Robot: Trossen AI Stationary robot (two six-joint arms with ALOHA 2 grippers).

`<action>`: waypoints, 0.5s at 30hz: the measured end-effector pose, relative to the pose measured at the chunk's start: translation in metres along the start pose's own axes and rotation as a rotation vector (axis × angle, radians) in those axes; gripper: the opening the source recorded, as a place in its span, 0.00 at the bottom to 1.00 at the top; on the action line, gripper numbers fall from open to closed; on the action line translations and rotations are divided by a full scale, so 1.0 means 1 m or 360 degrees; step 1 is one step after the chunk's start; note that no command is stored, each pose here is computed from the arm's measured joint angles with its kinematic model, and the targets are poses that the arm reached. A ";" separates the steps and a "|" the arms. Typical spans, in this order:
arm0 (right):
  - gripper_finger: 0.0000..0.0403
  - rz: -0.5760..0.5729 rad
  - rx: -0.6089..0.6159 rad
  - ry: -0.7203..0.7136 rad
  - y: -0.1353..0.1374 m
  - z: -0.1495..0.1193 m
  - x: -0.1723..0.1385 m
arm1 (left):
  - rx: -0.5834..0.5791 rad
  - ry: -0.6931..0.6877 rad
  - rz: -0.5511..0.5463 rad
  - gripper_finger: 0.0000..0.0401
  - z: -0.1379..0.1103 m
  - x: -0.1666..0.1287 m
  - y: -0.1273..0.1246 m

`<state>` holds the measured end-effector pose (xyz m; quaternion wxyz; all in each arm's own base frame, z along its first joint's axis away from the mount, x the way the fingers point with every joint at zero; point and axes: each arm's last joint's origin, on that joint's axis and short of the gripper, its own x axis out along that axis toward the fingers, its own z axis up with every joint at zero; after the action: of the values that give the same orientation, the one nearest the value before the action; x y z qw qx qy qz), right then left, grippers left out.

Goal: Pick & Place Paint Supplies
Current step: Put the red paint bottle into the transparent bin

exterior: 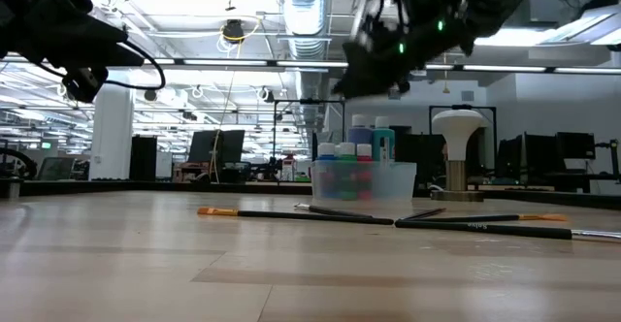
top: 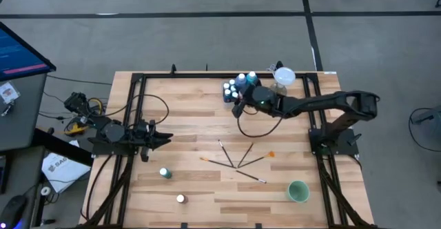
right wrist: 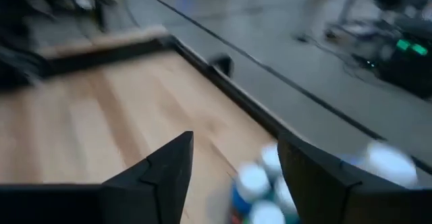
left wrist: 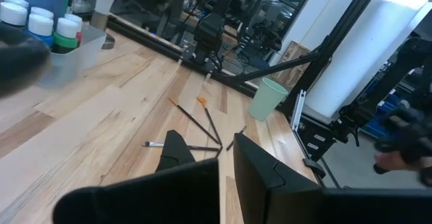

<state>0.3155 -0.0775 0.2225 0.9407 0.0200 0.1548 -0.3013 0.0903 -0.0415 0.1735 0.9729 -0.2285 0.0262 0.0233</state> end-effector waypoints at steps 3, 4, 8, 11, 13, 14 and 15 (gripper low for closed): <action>0.54 0.0163 -0.0004 -0.0112 0.012 0.028 -0.012 | -0.0005 -0.0006 -0.0004 0.00 0.000 0.000 0.000; 0.54 0.0220 -0.0023 -0.0135 0.018 0.036 -0.015 | -0.0005 -0.0006 -0.0004 0.00 0.000 0.000 0.000; 0.54 0.0399 -0.0171 -0.0176 0.054 0.064 -0.027 | -0.0006 -0.0006 -0.0005 0.00 0.000 0.000 0.000; 0.54 0.0519 -0.0296 -0.0187 0.087 0.080 -0.034 | -0.0007 -0.0007 -0.0005 0.00 0.001 0.000 0.000; 0.55 0.0596 -0.0324 -0.0219 0.108 0.091 -0.039 | -0.0007 -0.0008 -0.0006 0.00 0.001 0.000 0.000; 0.55 0.0631 -0.0326 -0.0243 0.118 0.097 -0.042 | -0.0009 -0.0010 -0.0007 0.00 0.001 0.000 0.000; 0.56 0.0664 -0.0327 -0.0259 0.127 0.102 -0.045 | -0.0010 -0.0011 -0.0008 0.00 0.001 0.000 -0.001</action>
<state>0.3825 0.0383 0.3255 0.9890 -0.0686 0.1009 -0.0839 0.0904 -0.0415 0.1745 0.9723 -0.2315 0.0222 0.0217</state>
